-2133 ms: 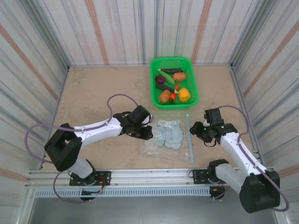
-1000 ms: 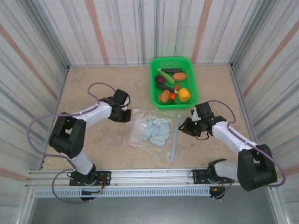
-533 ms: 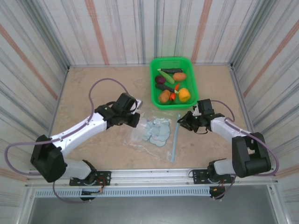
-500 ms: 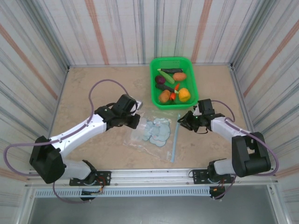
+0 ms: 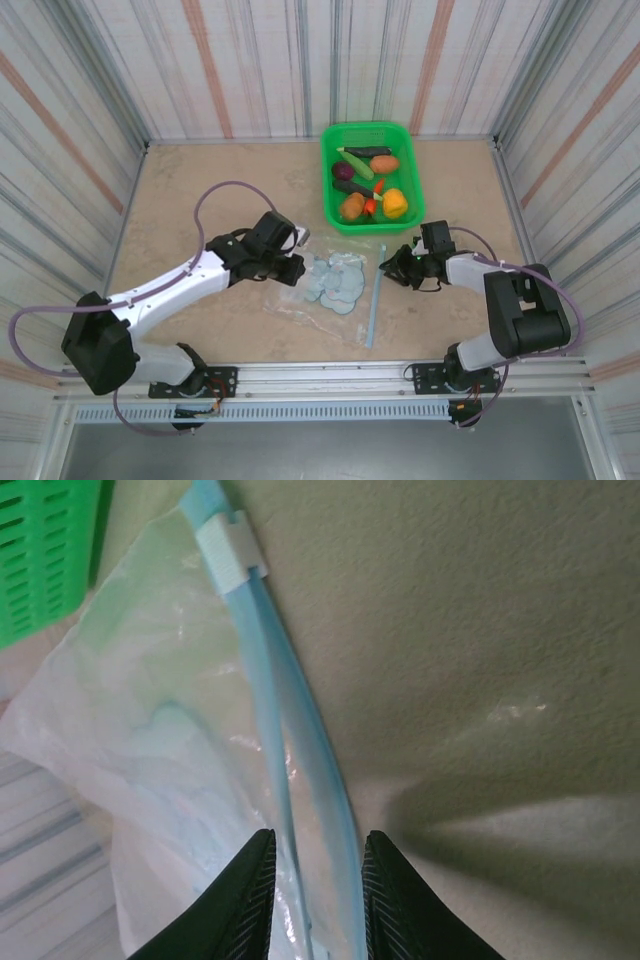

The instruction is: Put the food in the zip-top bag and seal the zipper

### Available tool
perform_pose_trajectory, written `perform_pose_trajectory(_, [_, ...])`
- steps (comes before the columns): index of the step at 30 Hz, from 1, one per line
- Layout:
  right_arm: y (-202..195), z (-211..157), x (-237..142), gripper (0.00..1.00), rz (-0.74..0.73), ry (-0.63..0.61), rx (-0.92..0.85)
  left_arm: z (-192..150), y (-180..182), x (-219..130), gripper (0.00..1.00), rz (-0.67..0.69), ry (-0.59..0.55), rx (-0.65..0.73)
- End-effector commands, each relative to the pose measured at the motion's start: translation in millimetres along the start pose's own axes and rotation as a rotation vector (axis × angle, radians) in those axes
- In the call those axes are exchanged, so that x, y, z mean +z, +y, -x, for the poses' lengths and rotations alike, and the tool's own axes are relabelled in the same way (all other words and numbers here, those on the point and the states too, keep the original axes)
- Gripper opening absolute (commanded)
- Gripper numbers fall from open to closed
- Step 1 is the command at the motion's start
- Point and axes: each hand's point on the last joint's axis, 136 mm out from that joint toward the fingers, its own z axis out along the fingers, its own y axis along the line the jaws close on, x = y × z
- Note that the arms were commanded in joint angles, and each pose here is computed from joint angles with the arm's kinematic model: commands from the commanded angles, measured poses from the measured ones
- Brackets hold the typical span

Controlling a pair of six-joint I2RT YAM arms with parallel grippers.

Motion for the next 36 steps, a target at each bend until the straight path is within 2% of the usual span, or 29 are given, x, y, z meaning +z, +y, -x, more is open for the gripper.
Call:
perform_pose_trajectory(1, [10.1, 1.7, 5.2, 0.22, 0.051, 0.0, 0.021, 8.4, -14.3, -2.1, 0.23, -0.043, -0.012, 0.016])
perform_pose_trajectory(10, [22.7, -1.2, 5.6, 0.0, 0.086, -0.002, 0.035, -0.7, -23.3, 8.5, 0.28, -0.037, 0.031, 0.042])
perform_pose_trajectory(13, [33.6, -8.3, 2.6, 0.0, 0.124, 0.009, 0.065, -3.9, -39.9, 17.5, 0.37, -0.077, 0.076, 0.043])
perform_pose_trajectory(16, [39.7, -16.9, -3.7, 0.0, 0.151, 0.004, 0.168, -3.4, -55.5, 23.1, 0.44, -0.114, 0.114, 0.026])
perform_pose_trajectory(18, [44.4, -22.8, -9.1, 0.0, 0.158, -0.002, 0.224, 0.3, -66.1, 25.1, 0.48, -0.142, 0.104, 0.025])
perform_pose_trajectory(21, [51.2, -30.8, -21.7, 0.0, 0.129, -0.035, 0.256, 8.4, -77.3, 26.2, 0.51, -0.165, 0.094, 0.024])
perform_pose_trajectory(22, [52.8, -32.7, -27.0, 0.0, 0.117, -0.057, 0.259, 11.9, -80.5, 26.0, 0.62, -0.167, 0.091, 0.026])
perform_pose_trajectory(23, [55.8, -34.2, -31.6, 0.0, 0.117, -0.075, 0.258, 15.5, -84.0, 24.9, 0.69, -0.169, 0.087, 0.03])
perform_pose_trajectory(24, [58.8, -35.4, -36.6, 0.0, 0.122, -0.092, 0.264, 19.1, -88.0, 23.7, 0.7, -0.165, 0.085, 0.04])
perform_pose_trajectory(30, [74.6, -39.1, -59.5, 0.0, 0.148, -0.169, 0.287, 27.7, -104.0, 21.9, 0.69, -0.091, 0.094, 0.11])
perform_pose_trajectory(36, [82.4, -38.6, -66.3, 0.0, 0.163, -0.209, 0.302, 34.4, -115.8, 25.6, 0.68, -0.011, 0.06, 0.168])
